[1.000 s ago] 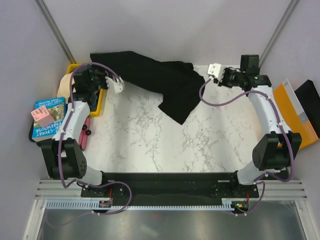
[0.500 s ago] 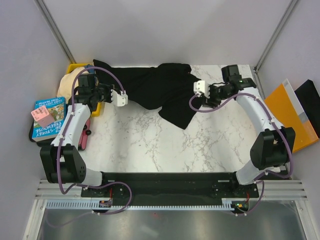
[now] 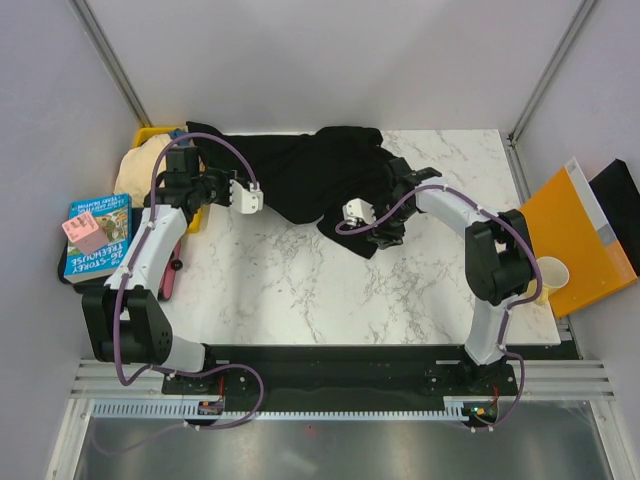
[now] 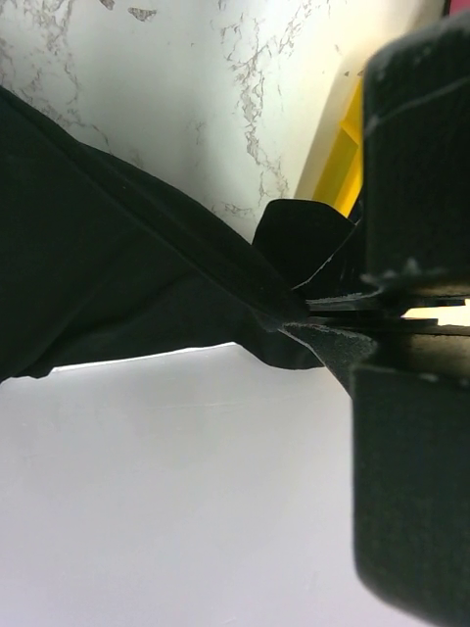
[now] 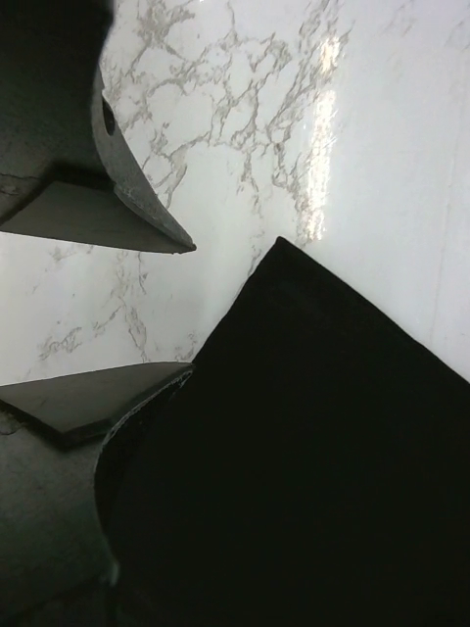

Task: Fold and stack the t-shirts
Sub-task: Flatten out the tshirt, then fold the flattened tshirt in 1/3 of the way

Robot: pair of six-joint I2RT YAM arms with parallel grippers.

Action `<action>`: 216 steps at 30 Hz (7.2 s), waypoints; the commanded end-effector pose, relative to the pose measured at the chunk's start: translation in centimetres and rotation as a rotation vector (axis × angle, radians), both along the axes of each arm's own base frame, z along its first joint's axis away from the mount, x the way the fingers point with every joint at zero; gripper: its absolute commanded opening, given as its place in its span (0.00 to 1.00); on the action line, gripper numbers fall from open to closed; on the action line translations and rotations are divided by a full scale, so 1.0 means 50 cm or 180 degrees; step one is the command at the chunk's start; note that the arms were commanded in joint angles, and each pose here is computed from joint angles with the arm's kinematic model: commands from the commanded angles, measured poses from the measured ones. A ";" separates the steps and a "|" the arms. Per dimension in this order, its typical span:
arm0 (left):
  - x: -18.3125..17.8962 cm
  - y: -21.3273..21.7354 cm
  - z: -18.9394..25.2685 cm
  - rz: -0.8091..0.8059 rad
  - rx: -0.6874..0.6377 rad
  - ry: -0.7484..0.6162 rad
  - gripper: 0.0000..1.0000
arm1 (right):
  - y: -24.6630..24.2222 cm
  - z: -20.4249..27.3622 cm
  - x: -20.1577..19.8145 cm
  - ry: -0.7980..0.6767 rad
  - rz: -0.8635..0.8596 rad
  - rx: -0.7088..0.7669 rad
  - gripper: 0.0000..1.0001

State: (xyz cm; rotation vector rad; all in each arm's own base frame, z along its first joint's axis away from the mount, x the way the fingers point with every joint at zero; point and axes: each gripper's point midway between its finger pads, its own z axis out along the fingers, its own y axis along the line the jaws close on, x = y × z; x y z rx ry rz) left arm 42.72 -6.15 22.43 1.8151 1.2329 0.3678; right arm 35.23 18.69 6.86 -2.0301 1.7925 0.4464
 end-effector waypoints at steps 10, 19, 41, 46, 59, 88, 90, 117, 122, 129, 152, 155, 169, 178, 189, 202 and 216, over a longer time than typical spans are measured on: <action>0.027 0.008 0.050 0.0182 -0.0078 -0.0111 0.02 | 0.010 -0.034 -0.059 -0.0104 0.0744 -0.0379 0.56; 0.044 0.005 0.068 0.0174 -0.0113 -0.0156 0.02 | 0.025 -0.062 -0.066 -0.0114 0.0733 -0.0342 0.55; 0.052 -0.006 0.079 0.0211 -0.0144 -0.0157 0.02 | 0.064 -0.114 -0.026 -0.0333 0.0691 -0.0341 0.33; 0.053 -0.003 0.080 0.0239 -0.0125 -0.0164 0.02 | 0.054 -0.119 -0.023 -0.0344 0.0625 -0.0474 0.00; 0.067 -0.003 0.103 0.0240 -0.0165 -0.0253 0.02 | -0.131 0.197 0.246 -0.1987 -0.0851 -0.1041 0.00; 0.097 -0.109 0.705 -0.0756 -0.0895 -0.3597 0.02 | -0.609 1.090 0.270 -0.6109 -0.3946 0.0029 0.00; 0.057 -0.120 0.715 -0.0904 -0.0886 -0.3621 0.02 | -0.603 1.117 0.236 -0.6112 -0.3913 0.0144 0.00; 0.043 -0.055 0.466 -0.0599 -0.0284 -0.1359 0.02 | -0.557 1.015 0.217 -0.5535 -0.3267 0.0056 0.00; 0.208 -0.039 0.413 -0.0714 0.0247 -0.1326 0.02 | -0.599 1.010 0.365 -0.5708 -0.3212 -0.0156 0.00; 0.297 -0.027 0.567 -0.0446 0.0381 -0.2348 0.02 | -0.625 1.145 0.363 -0.6539 -0.3272 -0.0076 0.00; -0.013 -0.063 0.156 -0.0627 -0.0189 -0.0778 0.02 | -0.498 0.698 0.133 -0.4011 -0.2198 -0.0165 0.00; -0.120 -0.048 0.013 -0.0843 0.0047 -0.0031 0.02 | -0.459 0.498 0.065 -0.3020 -0.1866 -0.0235 0.00; -0.354 0.014 -0.174 -0.1216 0.0572 0.2283 0.02 | -0.448 0.132 -0.202 -0.0335 -0.0373 -0.1045 0.00; -0.411 0.021 -0.204 -0.1324 0.0619 0.2541 0.02 | -0.443 0.111 -0.173 -0.0413 -0.0373 -0.0979 0.00; -0.418 0.022 -0.203 -0.1577 0.0717 0.2550 0.15 | -0.411 0.135 0.088 -0.1621 -0.0852 -0.0885 0.00; -0.334 0.061 -0.223 -0.1735 0.1272 0.2301 0.24 | -0.336 0.108 0.194 -0.1850 -0.0800 -0.0823 0.00; -0.330 0.085 -0.235 -0.1879 0.1620 0.2392 0.02 | -0.271 0.139 0.264 -0.2257 -0.0882 -0.0614 0.00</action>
